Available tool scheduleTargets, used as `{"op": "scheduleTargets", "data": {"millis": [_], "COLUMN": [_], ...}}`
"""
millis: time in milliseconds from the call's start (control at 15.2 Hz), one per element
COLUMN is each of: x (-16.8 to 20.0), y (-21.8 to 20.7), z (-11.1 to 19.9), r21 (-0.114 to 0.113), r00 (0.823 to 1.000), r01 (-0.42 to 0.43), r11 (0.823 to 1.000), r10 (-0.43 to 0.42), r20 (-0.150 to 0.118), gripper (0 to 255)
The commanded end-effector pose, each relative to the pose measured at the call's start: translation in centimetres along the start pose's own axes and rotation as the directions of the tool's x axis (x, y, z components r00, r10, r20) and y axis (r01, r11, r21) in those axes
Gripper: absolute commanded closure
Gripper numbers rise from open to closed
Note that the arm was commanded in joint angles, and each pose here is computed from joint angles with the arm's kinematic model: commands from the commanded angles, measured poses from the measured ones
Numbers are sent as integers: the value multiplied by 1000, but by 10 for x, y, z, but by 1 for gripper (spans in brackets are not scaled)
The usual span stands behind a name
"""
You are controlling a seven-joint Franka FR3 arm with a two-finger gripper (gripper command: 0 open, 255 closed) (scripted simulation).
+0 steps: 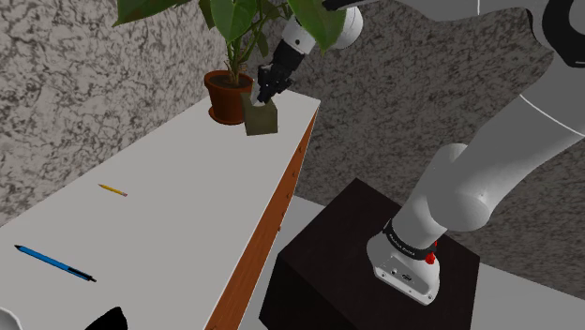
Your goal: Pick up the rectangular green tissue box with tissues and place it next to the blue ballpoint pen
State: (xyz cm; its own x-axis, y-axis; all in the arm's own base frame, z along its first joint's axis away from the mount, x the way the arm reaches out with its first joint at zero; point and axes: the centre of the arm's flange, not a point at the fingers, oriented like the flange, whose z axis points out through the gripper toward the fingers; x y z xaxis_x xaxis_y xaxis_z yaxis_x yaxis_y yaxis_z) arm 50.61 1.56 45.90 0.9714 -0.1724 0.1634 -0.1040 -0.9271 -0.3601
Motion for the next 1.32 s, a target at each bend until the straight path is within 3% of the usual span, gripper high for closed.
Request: {"op": "scheduleTargets", "data": {"millis": [0, 1254], "x": [3, 19], "y": [-4, -40], "z": [-10, -103], "r21": [0, 0], "r00": [1000, 1000], "r01": [0, 0], "r11": [1000, 1000], "r10": [0, 0], "r20": [0, 0], "gripper": [255, 255]}}
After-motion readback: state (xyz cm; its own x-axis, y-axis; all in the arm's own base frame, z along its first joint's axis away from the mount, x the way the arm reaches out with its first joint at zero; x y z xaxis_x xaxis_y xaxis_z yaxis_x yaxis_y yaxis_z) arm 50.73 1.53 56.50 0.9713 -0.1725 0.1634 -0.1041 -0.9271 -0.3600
